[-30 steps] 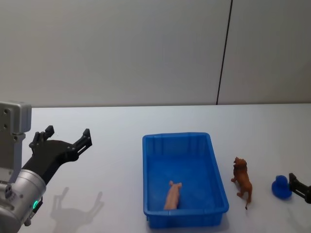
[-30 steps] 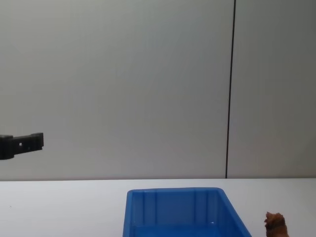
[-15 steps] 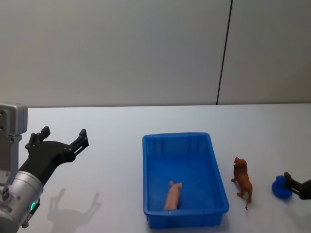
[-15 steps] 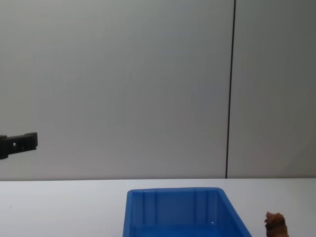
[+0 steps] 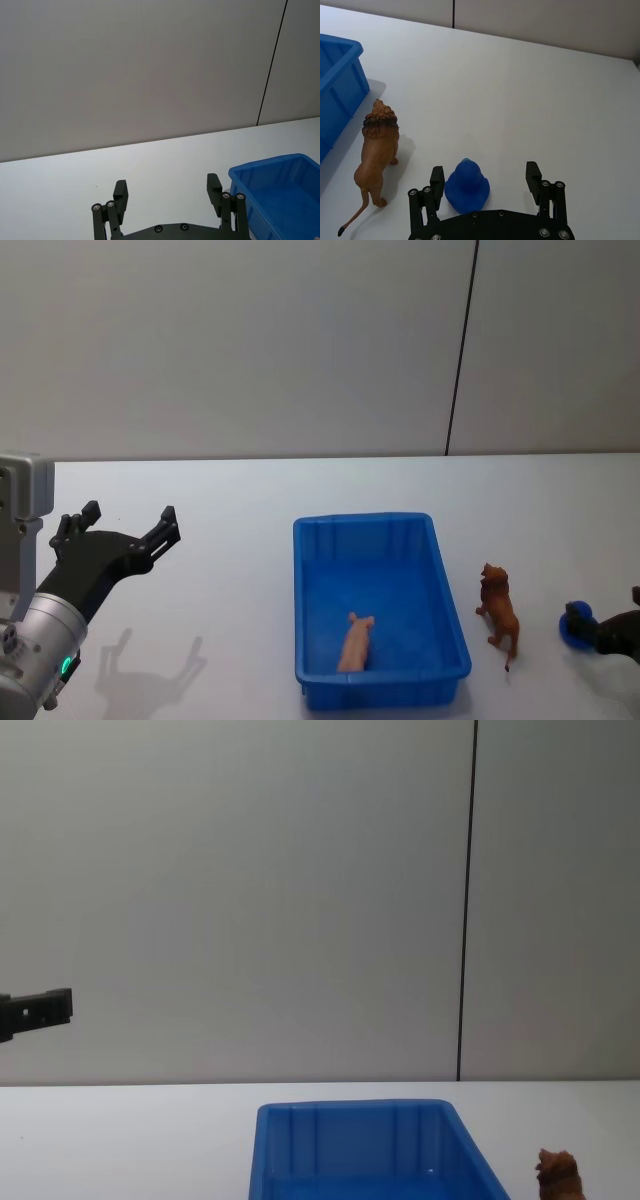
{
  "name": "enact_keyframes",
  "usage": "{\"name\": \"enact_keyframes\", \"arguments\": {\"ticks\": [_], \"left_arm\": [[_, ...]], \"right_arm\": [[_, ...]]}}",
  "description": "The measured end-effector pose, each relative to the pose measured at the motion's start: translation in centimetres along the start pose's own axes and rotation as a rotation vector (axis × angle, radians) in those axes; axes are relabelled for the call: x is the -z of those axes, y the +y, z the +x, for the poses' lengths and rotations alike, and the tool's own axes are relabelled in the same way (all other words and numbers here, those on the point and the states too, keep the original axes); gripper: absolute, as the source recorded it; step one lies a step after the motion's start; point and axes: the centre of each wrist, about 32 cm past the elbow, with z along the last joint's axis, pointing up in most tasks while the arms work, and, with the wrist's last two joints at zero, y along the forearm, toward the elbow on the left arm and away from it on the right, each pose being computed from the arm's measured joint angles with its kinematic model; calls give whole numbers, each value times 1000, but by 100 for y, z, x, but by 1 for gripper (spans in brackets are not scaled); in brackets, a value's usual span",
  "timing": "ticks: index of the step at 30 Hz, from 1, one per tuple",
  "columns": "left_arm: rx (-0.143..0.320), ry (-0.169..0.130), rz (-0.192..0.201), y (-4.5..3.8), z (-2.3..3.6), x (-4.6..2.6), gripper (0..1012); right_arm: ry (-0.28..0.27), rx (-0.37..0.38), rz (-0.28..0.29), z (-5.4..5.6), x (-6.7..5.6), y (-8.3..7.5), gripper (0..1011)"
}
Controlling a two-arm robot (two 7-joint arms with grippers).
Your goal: Pick up the two dolls from the table and place them into the box.
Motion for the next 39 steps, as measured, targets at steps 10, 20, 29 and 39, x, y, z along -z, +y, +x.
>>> {"name": "enact_keyframes", "arguments": {"ticks": [10, 20, 29, 39], "left_arm": [[-1, 0, -1, 3, 0, -1, 1001], [-2, -1, 0, 4, 0, 0, 1001], [-2, -1, 0, 5, 0, 1, 1001], [-2, -1, 0, 5, 0, 1, 1001]], "right_arm": [[6, -18, -32, -25, 31, 143, 1001], [19, -31, -73, -71, 85, 243, 1001], [26, -39, -96, -107, 122, 284, 1001], [30, -44, -104, -129, 138, 307, 785]]}}
